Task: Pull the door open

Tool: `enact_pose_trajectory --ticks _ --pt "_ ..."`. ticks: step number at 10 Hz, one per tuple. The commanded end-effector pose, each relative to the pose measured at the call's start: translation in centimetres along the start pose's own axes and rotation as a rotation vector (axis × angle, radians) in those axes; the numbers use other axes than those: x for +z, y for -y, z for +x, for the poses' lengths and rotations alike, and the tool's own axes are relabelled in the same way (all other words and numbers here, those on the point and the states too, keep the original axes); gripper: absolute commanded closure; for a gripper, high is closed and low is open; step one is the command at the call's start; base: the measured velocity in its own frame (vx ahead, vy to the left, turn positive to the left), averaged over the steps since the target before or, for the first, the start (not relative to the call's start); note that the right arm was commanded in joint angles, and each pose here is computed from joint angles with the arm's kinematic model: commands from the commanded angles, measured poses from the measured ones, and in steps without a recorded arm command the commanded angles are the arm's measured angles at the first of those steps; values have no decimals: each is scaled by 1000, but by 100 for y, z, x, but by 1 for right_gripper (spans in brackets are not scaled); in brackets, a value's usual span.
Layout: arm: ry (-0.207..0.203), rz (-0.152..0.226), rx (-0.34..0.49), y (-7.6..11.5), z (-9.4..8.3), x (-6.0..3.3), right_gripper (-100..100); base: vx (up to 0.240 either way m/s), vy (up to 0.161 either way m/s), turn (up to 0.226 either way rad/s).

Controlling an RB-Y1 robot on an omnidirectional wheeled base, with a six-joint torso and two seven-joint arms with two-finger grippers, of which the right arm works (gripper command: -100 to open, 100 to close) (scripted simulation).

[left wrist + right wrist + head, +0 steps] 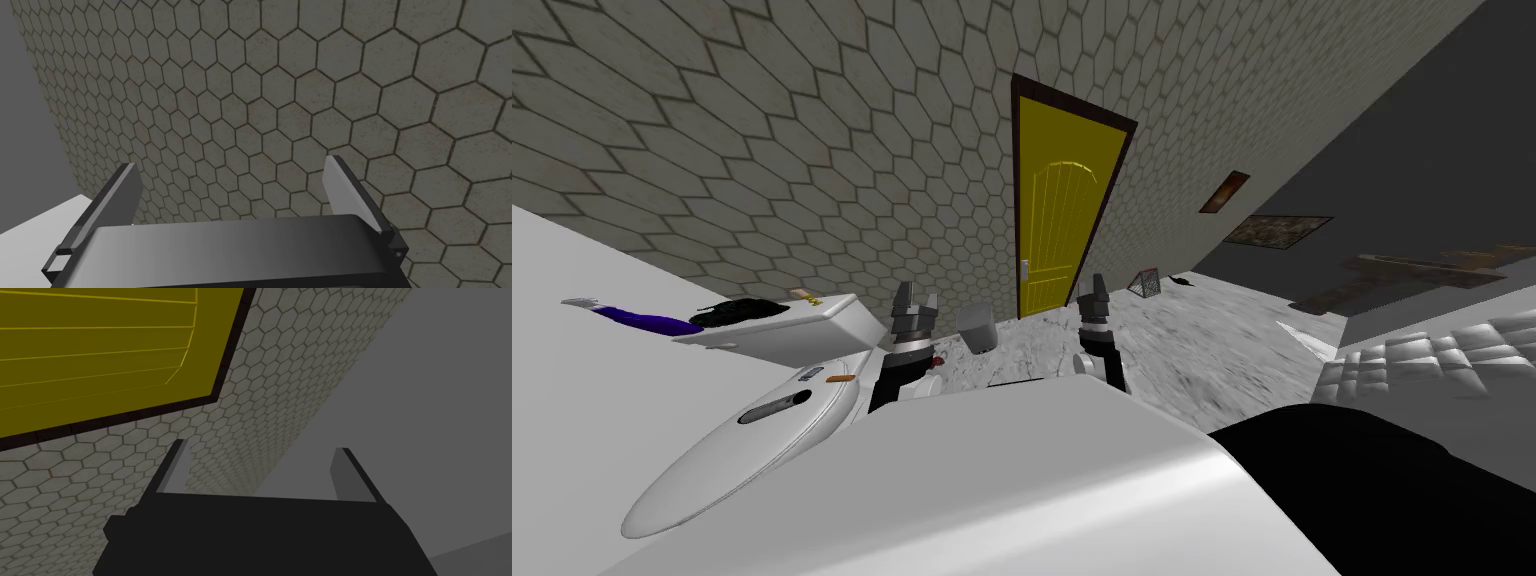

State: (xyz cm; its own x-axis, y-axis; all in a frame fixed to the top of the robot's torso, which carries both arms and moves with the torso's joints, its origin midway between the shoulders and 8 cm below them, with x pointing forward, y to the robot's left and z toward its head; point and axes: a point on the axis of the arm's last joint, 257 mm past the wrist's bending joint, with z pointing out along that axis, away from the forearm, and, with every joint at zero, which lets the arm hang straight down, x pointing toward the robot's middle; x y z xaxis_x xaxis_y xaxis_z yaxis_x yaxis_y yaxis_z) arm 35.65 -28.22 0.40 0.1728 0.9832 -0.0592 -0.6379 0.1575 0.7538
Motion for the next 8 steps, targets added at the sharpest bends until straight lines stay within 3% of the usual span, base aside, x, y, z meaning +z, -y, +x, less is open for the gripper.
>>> enact_pose_trajectory --ticks 1,8 --pt "5 23 65 155 5 3 -100 46 -24 118" --pt "35 104 304 707 33 16 -100 79 -43 95"
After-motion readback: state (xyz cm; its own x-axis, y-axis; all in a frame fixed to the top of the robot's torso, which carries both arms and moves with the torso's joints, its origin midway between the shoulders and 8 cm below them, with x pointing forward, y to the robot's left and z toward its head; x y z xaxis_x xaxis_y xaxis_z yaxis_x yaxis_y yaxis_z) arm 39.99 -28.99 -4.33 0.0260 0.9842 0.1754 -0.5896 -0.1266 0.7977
